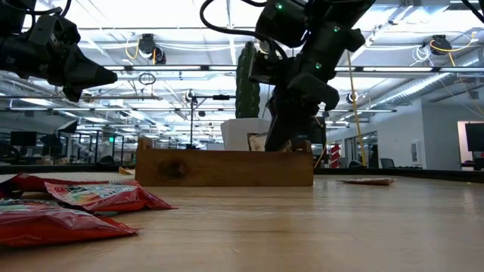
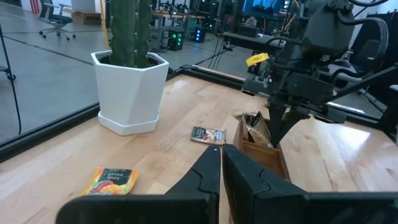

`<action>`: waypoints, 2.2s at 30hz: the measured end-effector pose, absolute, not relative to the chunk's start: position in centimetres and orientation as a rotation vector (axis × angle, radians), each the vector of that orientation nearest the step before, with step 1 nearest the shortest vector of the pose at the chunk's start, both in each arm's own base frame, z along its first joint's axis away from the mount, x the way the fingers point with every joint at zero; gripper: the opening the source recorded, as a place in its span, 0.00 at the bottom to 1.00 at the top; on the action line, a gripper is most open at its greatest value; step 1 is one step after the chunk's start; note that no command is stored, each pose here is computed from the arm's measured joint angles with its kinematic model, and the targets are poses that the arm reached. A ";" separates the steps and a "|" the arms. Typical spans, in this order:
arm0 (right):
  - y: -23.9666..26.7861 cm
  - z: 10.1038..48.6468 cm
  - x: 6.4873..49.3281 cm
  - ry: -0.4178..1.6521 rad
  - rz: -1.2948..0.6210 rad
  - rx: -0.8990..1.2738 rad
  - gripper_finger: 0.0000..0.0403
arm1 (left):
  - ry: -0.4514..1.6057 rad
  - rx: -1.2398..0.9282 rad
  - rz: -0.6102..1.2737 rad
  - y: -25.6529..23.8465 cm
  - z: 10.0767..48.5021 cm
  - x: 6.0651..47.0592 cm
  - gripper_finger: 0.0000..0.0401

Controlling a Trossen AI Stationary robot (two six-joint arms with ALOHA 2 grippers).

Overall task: Pick & Place Tea
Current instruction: Put the brown tea bag into the right section of the wooden organizer

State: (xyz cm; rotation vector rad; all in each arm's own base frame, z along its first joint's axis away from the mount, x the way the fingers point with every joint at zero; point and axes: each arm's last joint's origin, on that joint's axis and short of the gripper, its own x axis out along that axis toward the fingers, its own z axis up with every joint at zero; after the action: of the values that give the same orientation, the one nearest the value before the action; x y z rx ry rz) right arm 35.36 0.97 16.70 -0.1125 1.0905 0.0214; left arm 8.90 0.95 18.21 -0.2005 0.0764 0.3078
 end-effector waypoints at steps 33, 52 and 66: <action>0.2 16.4 34.5 1.167 -0.122 -0.147 0.00 | 0.075 -0.201 0.308 0.9 18.2 8.9 0.05; 0.6 13.7 35.0 1.224 -0.289 -0.245 0.00 | 0.075 -0.201 0.308 0.9 18.2 8.9 0.05; 2.7 14.7 35.0 1.142 -0.316 -0.329 0.00 | 0.076 -0.201 0.307 0.9 18.2 8.9 0.05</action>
State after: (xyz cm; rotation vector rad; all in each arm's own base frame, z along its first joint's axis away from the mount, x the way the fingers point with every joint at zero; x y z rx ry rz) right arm 35.01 2.75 14.75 -0.3292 1.1424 -0.3162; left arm 8.90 0.95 18.22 -0.2006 0.0761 0.3074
